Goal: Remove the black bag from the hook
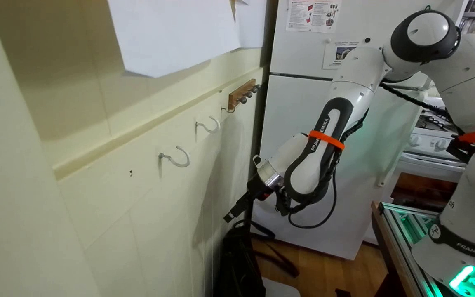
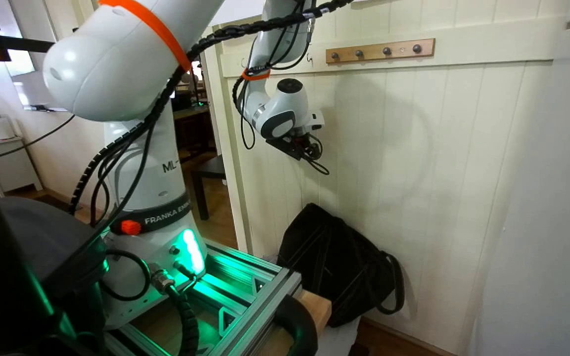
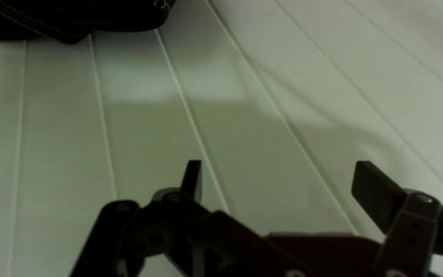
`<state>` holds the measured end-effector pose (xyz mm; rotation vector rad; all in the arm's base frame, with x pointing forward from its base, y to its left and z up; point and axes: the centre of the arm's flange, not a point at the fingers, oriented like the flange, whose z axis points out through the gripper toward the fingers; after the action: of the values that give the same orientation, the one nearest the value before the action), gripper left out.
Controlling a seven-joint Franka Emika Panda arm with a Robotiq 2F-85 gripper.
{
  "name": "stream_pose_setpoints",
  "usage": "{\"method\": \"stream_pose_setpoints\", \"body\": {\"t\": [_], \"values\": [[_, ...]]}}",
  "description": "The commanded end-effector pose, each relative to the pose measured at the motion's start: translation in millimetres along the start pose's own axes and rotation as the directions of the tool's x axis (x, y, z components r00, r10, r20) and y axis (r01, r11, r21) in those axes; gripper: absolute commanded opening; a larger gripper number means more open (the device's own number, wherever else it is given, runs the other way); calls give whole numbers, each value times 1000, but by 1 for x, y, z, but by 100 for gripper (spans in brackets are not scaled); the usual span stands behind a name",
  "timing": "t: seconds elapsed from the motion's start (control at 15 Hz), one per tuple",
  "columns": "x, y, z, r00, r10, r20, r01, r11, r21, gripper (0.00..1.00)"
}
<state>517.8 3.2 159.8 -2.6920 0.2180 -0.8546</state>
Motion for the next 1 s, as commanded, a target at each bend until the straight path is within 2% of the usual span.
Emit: {"method": "stream_pose_setpoints", "body": {"t": [0.0, 0.13, 0.33, 0.93], "values": [[1, -11, -16, 999, 15, 42, -11, 995, -98, 100], [3, -12, -28, 998, 26, 52, -19, 990, -138, 100], [3, -7, -49, 993, 49, 108, -32, 987, -157, 100], [4, -4, -103, 965, 21, 260, 18, 989, -147, 100]]}}
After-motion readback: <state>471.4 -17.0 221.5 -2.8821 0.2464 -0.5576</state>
